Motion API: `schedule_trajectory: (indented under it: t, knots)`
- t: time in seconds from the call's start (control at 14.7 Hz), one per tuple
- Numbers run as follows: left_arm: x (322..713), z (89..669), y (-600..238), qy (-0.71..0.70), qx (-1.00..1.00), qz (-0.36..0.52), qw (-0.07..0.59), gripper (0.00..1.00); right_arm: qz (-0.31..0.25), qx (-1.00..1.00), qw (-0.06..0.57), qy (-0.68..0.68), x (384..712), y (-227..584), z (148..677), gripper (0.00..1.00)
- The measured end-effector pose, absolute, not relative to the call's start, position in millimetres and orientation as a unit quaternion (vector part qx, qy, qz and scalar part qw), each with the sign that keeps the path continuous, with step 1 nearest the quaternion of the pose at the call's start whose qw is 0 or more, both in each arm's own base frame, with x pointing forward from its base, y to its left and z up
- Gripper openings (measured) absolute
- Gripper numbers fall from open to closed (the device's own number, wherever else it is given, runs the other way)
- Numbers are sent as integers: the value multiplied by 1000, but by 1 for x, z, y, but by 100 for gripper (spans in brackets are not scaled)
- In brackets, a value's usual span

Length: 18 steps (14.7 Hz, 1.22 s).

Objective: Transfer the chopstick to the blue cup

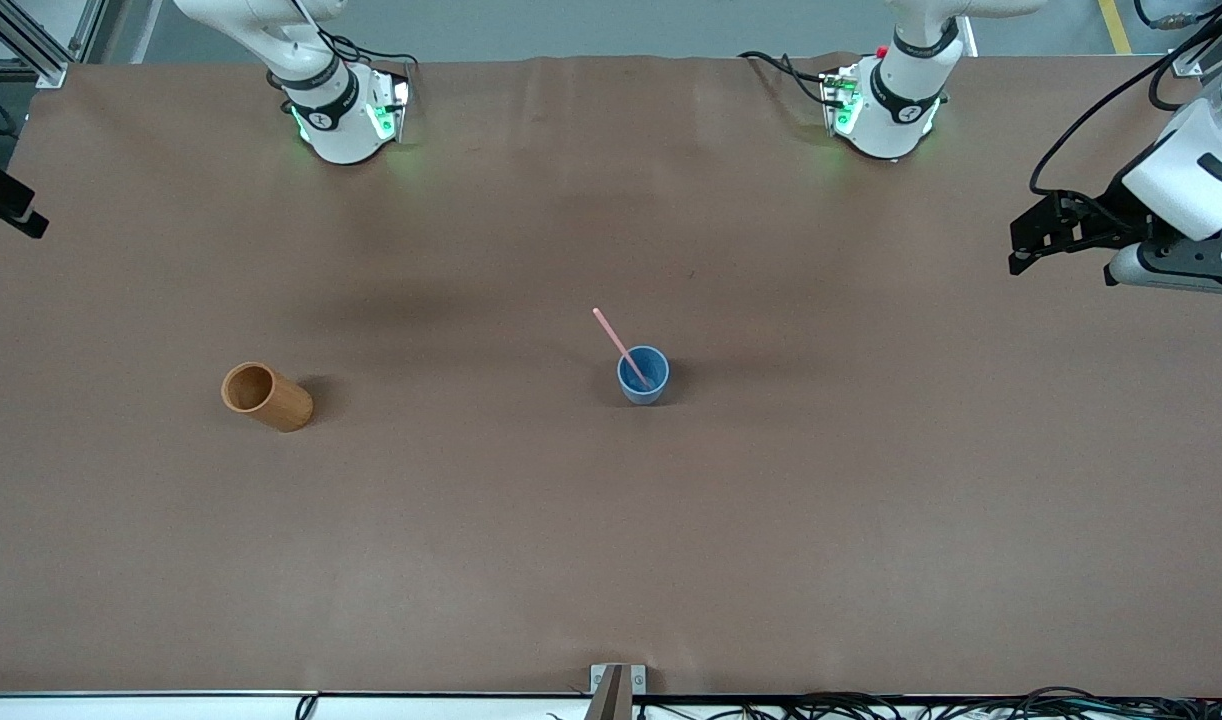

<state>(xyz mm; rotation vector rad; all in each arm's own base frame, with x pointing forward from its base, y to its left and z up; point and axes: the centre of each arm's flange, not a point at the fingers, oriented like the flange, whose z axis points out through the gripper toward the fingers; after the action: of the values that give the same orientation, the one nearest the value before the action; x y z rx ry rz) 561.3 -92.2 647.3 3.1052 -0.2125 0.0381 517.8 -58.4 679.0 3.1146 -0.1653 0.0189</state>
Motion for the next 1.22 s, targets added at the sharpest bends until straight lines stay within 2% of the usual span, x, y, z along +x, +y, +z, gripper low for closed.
schedule_trajectory:
  t: [1.22]
  knots:
    - [561, 647, -92, -64, 998, 12, 15, 100, 1, 1000, 1, -19, 519, -68, 678, 100]
